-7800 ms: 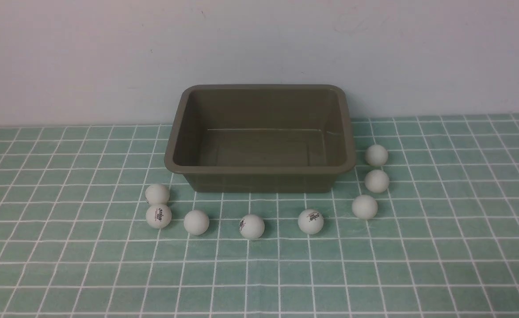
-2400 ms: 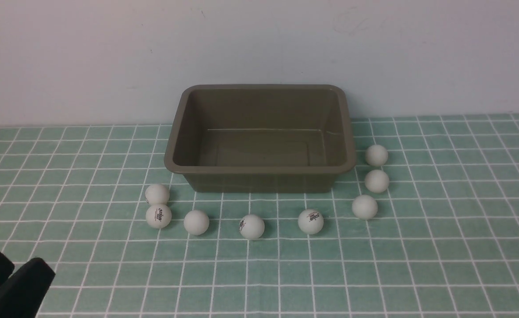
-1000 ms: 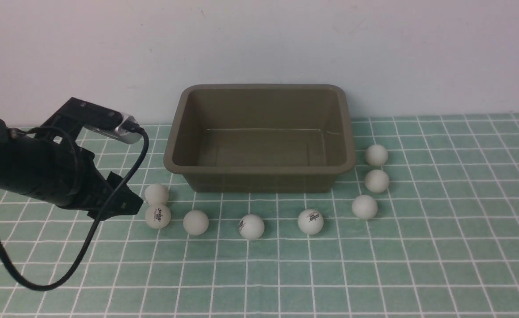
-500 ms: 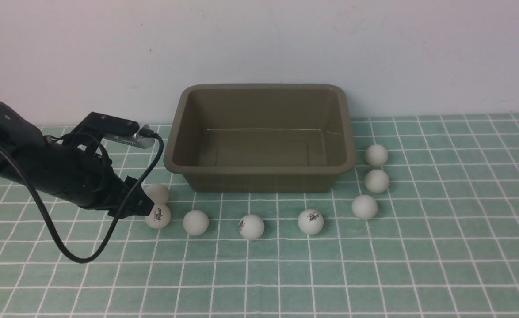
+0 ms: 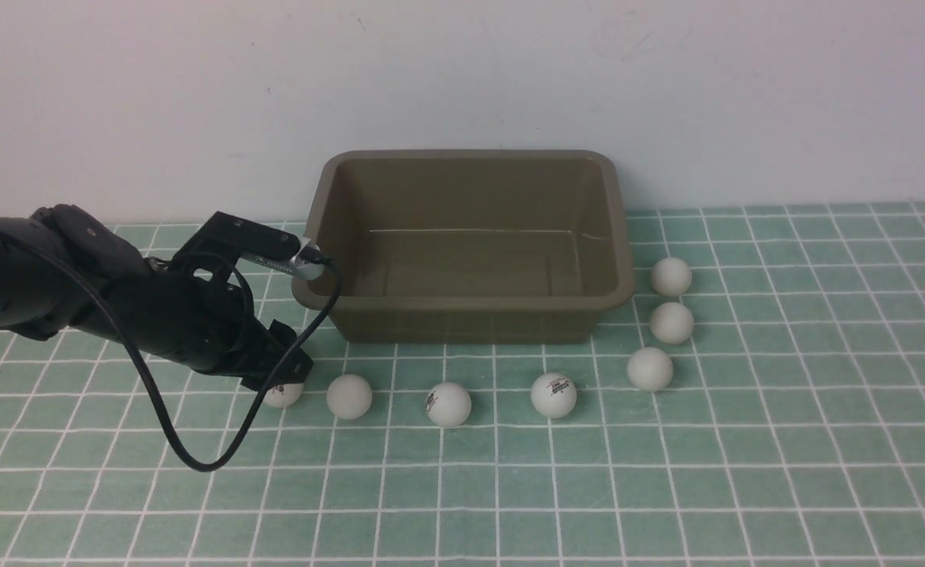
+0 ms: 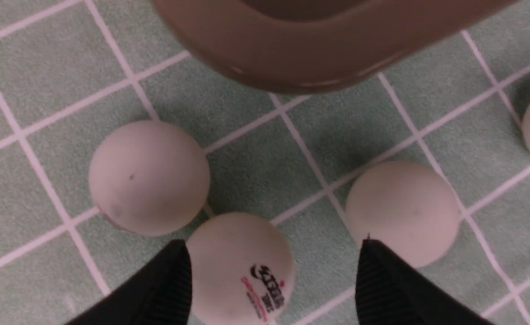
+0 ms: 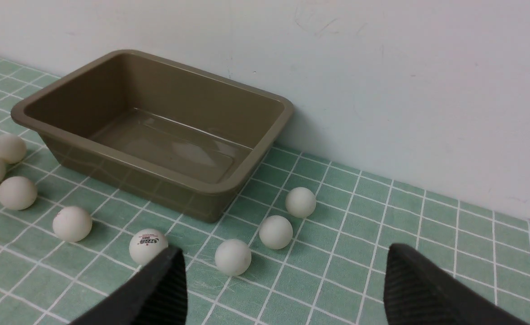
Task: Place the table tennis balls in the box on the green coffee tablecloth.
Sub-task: 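Reach for and grasp a ping pong ball on the table beside the basket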
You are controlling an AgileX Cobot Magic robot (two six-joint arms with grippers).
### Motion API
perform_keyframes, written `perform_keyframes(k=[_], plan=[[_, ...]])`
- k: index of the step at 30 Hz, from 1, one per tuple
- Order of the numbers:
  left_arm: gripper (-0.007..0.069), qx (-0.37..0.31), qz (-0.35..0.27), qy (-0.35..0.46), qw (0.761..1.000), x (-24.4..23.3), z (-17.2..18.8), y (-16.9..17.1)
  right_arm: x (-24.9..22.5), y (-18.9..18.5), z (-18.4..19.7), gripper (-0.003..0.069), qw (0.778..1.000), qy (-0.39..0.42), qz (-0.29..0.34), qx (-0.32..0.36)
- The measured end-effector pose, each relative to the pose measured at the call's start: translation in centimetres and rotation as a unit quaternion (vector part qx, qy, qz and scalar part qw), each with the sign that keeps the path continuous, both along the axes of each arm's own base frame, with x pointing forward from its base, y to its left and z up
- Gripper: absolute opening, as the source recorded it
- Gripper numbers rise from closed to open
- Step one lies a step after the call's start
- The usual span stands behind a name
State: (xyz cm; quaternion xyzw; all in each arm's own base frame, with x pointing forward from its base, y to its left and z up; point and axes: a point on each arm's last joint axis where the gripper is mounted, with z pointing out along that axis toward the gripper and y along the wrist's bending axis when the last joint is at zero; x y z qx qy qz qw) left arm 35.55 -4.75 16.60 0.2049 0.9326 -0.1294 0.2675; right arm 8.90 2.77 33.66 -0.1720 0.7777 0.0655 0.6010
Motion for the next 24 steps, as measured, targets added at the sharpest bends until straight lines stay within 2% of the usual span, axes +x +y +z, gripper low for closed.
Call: perform_keyframes(k=[14, 24], plan=[[0.044, 0.001, 0.022, -0.005, 1.0, 0.4, -0.4, 0.2, 0.0, 0.0, 0.0, 0.0531, 1.0, 0.0, 0.0, 0.0], [0.0436, -0.002, 0.031, 0.037, 0.999, 0.5, -3.1, 0.2, 0.0, 0.0, 0.0, 0.0531, 1.0, 0.0, 0.0, 0.0]])
